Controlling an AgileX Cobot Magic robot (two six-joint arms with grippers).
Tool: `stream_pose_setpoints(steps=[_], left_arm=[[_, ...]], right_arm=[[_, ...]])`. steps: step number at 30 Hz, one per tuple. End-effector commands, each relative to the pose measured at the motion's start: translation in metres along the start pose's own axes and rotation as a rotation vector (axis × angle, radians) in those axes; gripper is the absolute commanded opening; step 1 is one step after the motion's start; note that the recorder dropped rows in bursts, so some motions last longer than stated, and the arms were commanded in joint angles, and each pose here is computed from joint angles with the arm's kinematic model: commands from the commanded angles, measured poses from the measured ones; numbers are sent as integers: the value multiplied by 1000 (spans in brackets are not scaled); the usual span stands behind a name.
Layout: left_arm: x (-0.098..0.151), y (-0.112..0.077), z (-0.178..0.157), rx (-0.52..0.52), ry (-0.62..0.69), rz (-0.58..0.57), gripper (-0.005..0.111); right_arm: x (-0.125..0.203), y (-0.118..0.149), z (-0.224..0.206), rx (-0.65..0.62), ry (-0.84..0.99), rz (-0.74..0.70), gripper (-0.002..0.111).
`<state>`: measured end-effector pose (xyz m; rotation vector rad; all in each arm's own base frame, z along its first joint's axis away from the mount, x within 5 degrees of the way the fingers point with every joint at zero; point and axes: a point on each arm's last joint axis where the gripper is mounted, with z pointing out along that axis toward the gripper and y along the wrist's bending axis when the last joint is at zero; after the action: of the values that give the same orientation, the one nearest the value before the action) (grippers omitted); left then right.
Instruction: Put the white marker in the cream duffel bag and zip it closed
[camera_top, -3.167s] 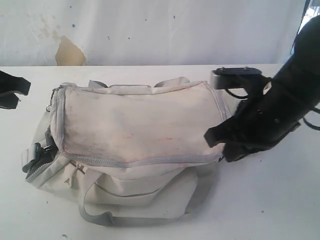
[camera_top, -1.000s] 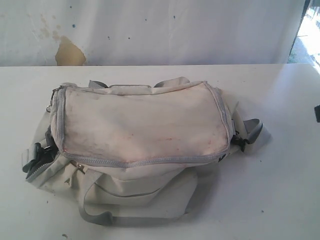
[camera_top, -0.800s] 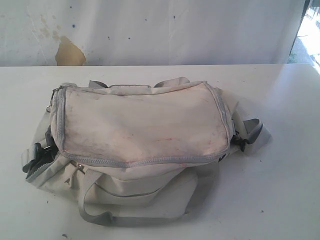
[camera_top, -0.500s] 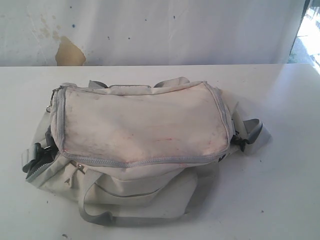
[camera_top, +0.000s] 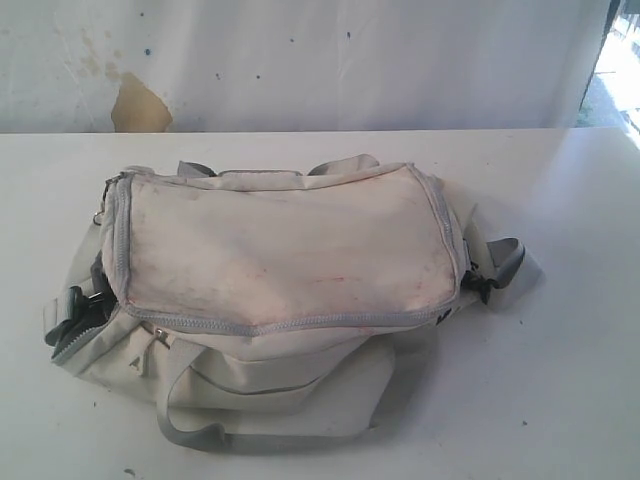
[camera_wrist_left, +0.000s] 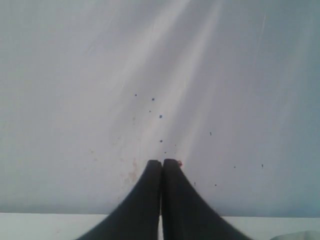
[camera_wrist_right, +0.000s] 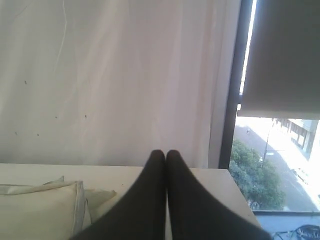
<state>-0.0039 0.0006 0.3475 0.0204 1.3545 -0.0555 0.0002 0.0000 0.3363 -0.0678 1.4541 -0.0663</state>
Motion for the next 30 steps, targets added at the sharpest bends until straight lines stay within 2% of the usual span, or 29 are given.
stream_pose_setpoints(steps=[1,5,7,9,12,17,19,20,25,30], left_arm=[[-3,0,0,4,-38,-9,0],[-3,0,0,4,-43,-9,0],[8,0,4,1,-15,-4,0],[37,0,16,2,-6,-3,0],[64,1,25,3,-22,-3,0],[124,2,31,5,-35,4,0],[128,2,31,6,-50,2,0],[133,2,31,4,7,3,0],[134,2,31,4,16,-1,0],[142,2,30,0,111,-13,0]], right_arm=[[1,0,1,9,-35,-23,0],[-1,0,3,16,-98,-23,0],[7,0,7,16,-73,-30,0],[26,2,17,19,-57,-45,0],[49,4,26,16,-40,-43,0],[98,8,39,15,-92,-46,0],[117,10,41,12,-75,-46,0],[118,10,41,13,-87,-46,0],[127,11,41,4,16,-41,0],[132,11,41,0,67,-25,0]])
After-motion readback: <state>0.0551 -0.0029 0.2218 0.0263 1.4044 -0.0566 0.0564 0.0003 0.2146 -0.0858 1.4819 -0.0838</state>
